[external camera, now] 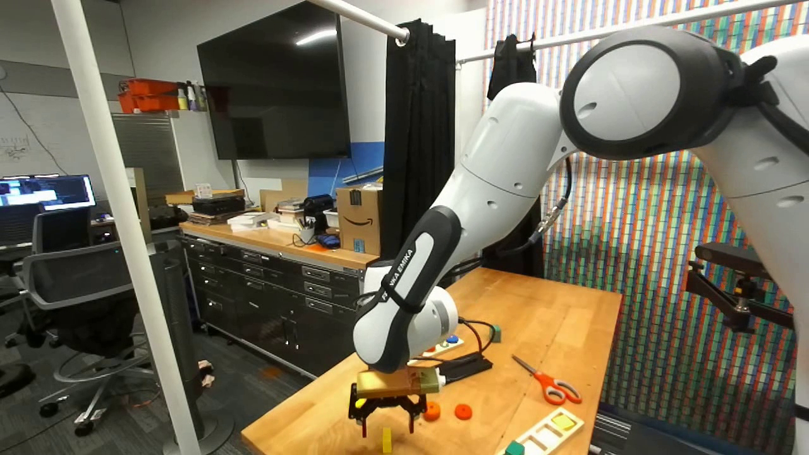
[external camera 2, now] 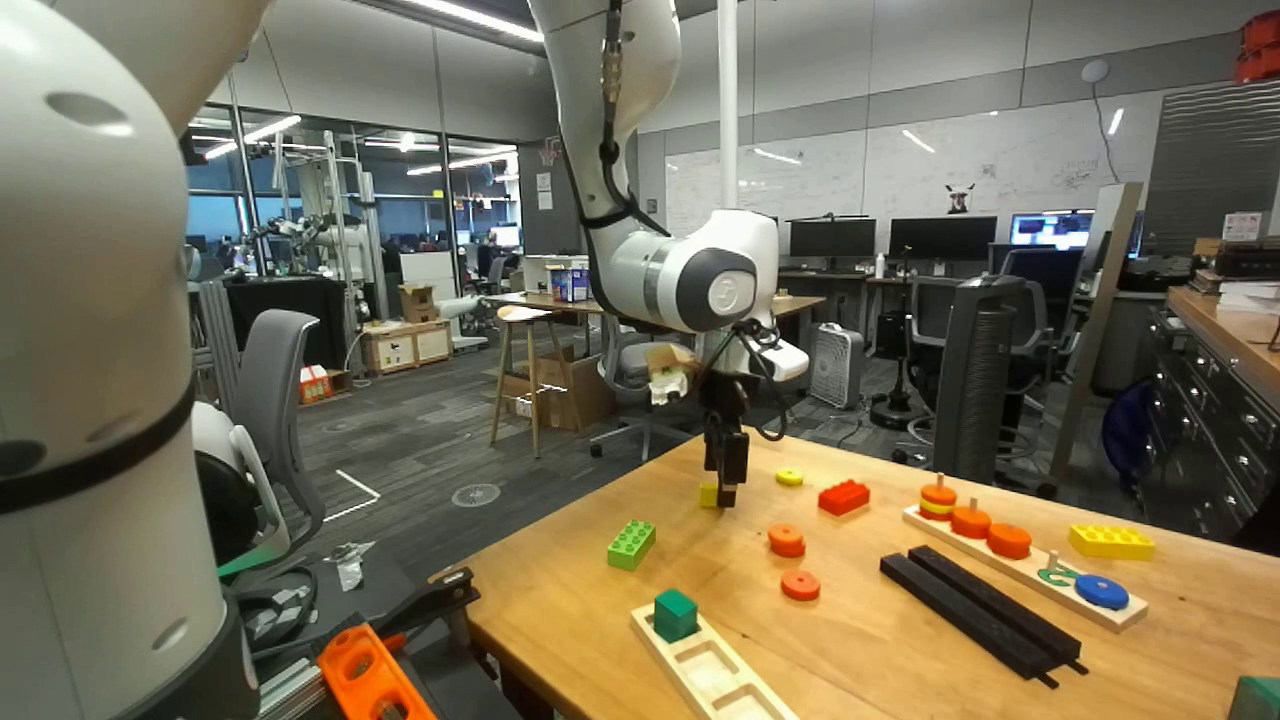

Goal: Put the yellow block on the middle compartment of the wooden tray and then put an orange block on the first rod of the wooden rack

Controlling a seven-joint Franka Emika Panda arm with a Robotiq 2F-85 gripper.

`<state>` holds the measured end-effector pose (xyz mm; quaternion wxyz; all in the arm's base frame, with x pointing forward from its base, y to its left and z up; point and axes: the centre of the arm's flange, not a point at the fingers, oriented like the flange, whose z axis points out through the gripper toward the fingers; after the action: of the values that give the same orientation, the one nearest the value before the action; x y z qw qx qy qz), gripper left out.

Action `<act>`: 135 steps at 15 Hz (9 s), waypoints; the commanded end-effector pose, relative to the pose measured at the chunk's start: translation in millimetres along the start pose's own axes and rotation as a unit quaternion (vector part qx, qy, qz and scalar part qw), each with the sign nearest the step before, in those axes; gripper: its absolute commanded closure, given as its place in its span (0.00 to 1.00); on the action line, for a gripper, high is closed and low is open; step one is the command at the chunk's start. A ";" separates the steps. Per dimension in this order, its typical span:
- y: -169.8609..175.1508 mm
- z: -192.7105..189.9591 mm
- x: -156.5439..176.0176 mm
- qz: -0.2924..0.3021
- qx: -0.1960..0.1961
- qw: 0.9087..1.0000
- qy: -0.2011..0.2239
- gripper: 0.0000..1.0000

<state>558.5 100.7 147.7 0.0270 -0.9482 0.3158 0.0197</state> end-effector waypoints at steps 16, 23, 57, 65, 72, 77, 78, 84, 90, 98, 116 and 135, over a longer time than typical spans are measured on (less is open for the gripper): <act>-5.2 8.0 14.2 -0.001 -0.031 1.000 0.002 0.91; 2.7 -31.0 -13.7 -0.013 -0.058 0.998 -0.020 0.87; 218.7 -74.6 -66.7 -0.277 -0.044 0.959 0.034 0.88; 236.9 -47.8 -63.6 -0.303 -0.026 0.953 0.013 0.89; 249.0 -28.2 -63.7 -0.310 -0.007 0.951 0.007 0.89; 256.0 -14.9 -66.4 -0.308 0.010 0.951 0.001 0.89; 257.1 -13.3 -66.7 -0.307 0.012 0.952 0.000 0.89; 265.0 -8.3 -65.9 -0.299 0.016 0.954 -0.006 0.89; 261.1 -12.7 -61.8 -0.297 0.012 0.955 -0.003 0.89; 259.3 -17.9 -53.8 -0.290 0.017 0.957 0.015 0.89; 268.5 -15.8 -48.9 -0.258 0.033 0.966 0.014 0.25; 188.7 -60.4 -31.9 -0.262 -0.002 0.964 0.051 0.00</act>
<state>398.7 -45.4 190.0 0.0368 -0.9964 0.0644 -0.0403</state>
